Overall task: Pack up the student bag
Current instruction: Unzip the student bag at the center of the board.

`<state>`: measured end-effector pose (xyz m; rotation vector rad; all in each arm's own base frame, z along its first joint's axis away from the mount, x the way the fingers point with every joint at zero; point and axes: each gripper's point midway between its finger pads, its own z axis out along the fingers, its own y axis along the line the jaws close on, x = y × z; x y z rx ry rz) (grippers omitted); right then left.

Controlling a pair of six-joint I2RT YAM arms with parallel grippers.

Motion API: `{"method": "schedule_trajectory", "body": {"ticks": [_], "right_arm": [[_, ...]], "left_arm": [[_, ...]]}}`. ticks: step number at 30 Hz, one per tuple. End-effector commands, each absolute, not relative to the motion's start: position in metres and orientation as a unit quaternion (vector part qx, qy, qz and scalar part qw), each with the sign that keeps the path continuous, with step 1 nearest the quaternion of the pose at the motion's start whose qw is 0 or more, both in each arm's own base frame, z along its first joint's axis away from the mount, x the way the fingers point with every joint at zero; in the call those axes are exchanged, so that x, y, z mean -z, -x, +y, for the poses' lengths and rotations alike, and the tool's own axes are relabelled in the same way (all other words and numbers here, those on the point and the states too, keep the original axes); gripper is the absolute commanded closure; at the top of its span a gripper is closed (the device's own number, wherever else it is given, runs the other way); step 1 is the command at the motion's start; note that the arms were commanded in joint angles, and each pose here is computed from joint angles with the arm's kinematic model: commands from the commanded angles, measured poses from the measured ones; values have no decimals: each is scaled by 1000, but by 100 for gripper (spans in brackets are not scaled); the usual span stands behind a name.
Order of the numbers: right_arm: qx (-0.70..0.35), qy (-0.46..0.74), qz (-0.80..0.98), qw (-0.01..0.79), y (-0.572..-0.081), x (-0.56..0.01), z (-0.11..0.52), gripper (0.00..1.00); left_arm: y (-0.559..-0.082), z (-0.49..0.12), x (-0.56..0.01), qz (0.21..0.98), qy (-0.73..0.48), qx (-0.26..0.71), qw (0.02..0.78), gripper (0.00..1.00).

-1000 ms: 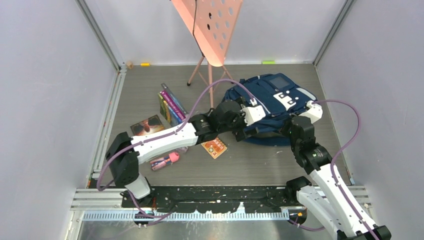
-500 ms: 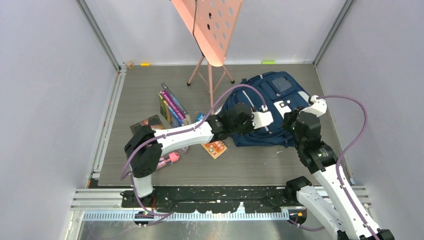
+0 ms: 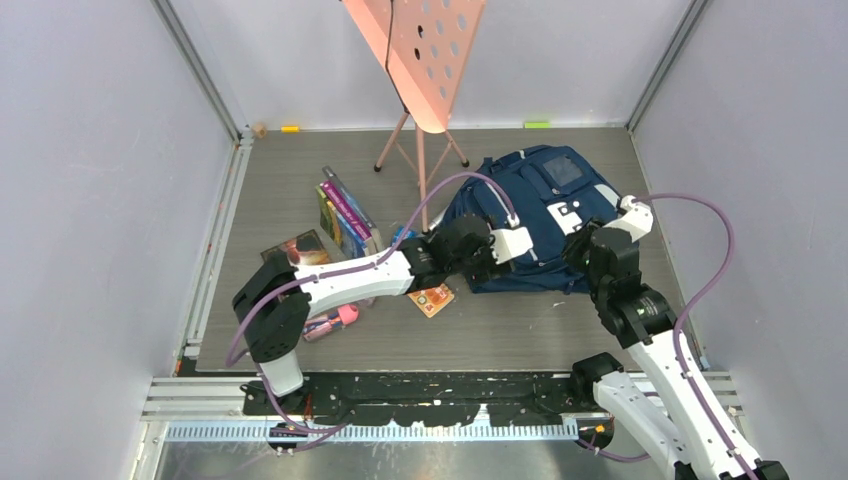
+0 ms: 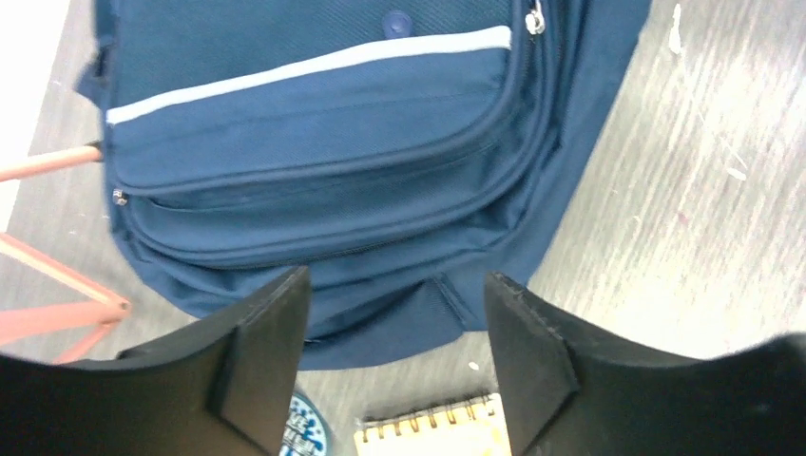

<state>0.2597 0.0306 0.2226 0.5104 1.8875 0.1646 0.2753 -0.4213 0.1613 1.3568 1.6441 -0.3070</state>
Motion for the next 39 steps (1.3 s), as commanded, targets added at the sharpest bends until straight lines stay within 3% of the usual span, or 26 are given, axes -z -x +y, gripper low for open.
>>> {"method": "schedule_trajectory", "body": {"ticks": [1,6,10,19,39], "right_arm": [[-73,-246,809,528,-247,-196,28,58],[-118,-260,804,521,-242,-190,39,43],[-126,-260,807,516,-239,-188,42,38],[-106,-260,801,529,-238,-197,33,26],[-76,-260,784,559,-228,-223,15,13]], "left_arm": [[-269,-433,-162,655,-552,166,488,26],[-281,-450,-154,635,-552,161,515,19],[-285,-460,-155,614,-542,169,549,13],[-269,-478,-121,587,-598,131,529,9],[-238,-502,-103,583,-606,186,508,0]]}}
